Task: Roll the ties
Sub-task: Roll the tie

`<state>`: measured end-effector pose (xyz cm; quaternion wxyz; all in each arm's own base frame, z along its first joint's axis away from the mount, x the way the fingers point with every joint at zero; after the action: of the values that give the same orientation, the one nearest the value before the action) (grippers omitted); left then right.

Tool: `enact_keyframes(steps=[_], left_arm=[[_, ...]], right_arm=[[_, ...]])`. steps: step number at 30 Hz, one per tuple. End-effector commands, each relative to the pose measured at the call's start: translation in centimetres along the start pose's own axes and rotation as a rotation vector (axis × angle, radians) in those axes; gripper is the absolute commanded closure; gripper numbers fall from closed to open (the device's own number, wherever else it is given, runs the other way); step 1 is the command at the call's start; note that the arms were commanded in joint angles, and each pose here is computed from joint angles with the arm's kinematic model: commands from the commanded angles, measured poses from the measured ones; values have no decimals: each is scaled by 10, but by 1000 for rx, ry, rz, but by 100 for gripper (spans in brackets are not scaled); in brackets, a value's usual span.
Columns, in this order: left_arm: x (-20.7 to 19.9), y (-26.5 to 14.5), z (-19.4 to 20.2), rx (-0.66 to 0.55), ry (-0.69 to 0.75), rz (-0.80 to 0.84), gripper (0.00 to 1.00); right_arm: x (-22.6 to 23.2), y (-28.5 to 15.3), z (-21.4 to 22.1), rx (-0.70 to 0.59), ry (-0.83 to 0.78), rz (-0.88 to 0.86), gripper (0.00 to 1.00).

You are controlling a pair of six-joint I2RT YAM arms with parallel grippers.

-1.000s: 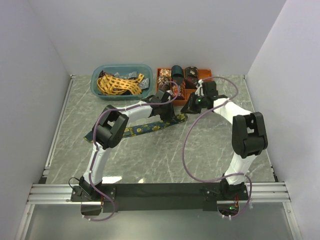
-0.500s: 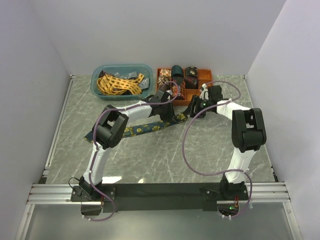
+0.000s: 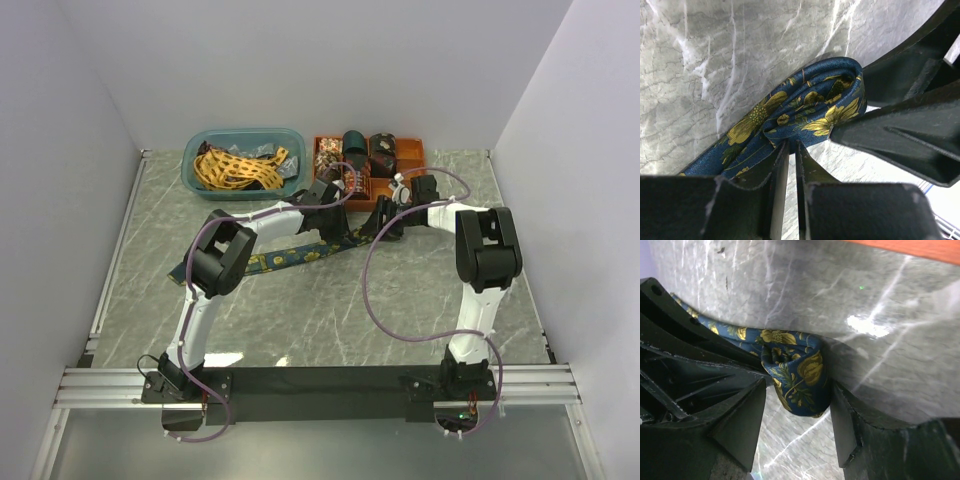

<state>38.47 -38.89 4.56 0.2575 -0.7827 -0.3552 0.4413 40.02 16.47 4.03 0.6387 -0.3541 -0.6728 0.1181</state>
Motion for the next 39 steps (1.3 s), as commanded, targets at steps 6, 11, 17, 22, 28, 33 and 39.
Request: enact_keyframes(steps=[6, 11, 17, 22, 28, 33, 39], left_arm=[[6, 3, 1, 1, 1, -4, 82], [5, 1, 2, -2, 2, 0, 82], [5, -9, 2, -15, 0, -8, 78], [7, -27, 0, -31, -2, -19, 69], [24, -69, -16, -90, -24, -63, 45], [54, -112, -27, -154, -46, -133, 28], [93, -142, -11, -153, -100, -206, 25]], right_arm=[[12, 18, 5, 52, -39, -91, 41], [16, 23, 6, 64, -53, -97, 49], [17, 21, 7, 51, -62, -94, 79], [16, 15, 8, 43, -81, -57, 100], [9, -8, 4, -17, -126, 95, 100], [-9, -34, -6, -105, -167, 345, 100], [-13, -54, -14, -200, -284, 648, 100]])
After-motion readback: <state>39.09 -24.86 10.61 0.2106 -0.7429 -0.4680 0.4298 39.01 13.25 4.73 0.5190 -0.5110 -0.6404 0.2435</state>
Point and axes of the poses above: each gripper's point midway between its finger pads, its own y axis out along the fingers, its own x axis along the line the jaws close on, z = x × y, the point moved 1 cm from there along -y, back along the fingers, and after that the axes turned 13 degrees about y, right-handed, at the moved point
